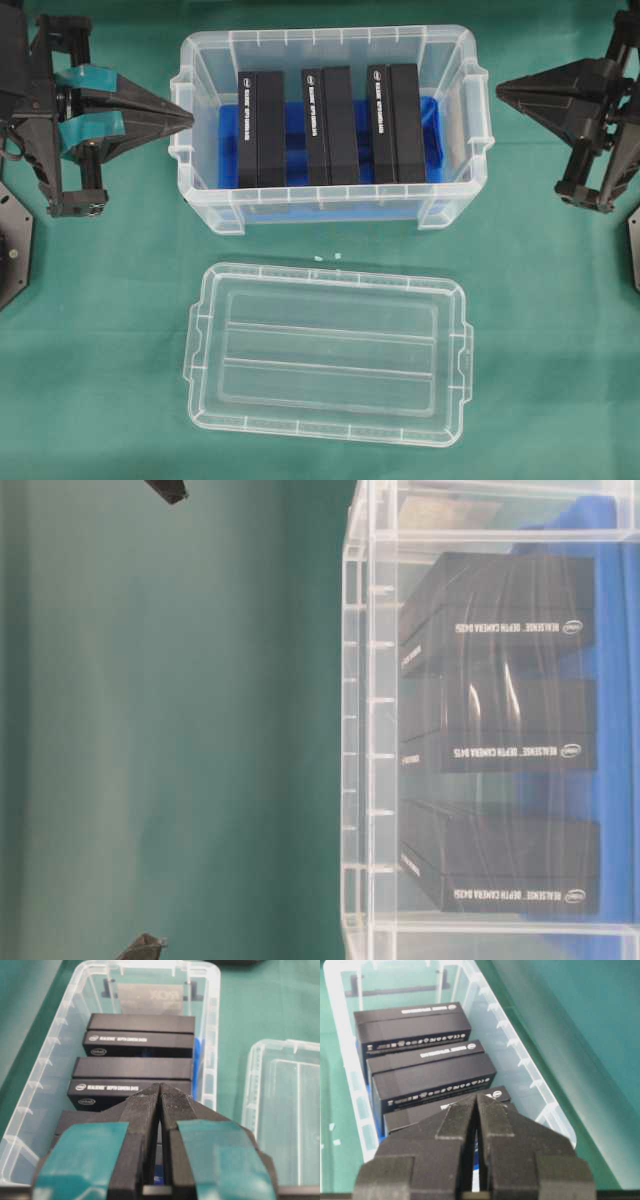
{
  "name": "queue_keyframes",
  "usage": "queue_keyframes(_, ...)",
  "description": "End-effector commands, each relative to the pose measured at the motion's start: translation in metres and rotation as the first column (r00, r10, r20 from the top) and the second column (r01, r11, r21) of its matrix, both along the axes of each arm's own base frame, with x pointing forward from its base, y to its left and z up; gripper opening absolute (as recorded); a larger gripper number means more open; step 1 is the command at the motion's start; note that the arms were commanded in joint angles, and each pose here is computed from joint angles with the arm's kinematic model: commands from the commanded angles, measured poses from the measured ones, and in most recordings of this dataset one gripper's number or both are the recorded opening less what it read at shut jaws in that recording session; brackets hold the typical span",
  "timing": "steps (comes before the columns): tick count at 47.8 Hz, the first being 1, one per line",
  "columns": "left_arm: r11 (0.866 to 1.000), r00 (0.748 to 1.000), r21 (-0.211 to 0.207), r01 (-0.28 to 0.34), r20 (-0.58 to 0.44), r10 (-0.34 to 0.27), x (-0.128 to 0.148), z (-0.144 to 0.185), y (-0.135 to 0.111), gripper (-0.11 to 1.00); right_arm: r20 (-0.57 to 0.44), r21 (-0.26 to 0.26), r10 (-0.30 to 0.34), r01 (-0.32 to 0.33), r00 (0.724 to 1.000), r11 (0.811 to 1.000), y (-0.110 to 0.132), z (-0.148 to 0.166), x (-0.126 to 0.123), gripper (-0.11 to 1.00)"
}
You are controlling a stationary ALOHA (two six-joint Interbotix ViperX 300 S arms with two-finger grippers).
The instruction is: Clamp the lid of the box with both arms, then lift and open it.
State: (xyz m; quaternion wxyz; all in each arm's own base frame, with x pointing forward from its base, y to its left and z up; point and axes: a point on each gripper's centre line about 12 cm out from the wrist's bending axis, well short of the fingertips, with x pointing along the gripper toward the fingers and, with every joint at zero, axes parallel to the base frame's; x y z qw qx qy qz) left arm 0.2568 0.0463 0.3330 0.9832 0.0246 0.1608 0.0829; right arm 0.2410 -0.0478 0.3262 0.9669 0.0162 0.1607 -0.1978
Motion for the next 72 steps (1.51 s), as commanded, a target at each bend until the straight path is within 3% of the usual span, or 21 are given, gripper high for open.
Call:
queue_keyframes(1, 1.0, 1.0, 0.0, 0.001, 0.023, -0.001, 0.0, 0.0069, -0.0005, 0.01, 0.016, 0.0, 0.008, -0.008, 1.0, 1.0, 0.0013, 0.0053, 0.0012, 0.0)
queue_keyframes(72, 1.0, 1.0, -0.001, 0.012, 0.022, -0.012, 0.0005, 0.0068, -0.0033, 0.01, 0.021, 0.0, 0.015, -0.015, 1.0, 1.0, 0.0022, 0.0063, 0.0017, 0.0)
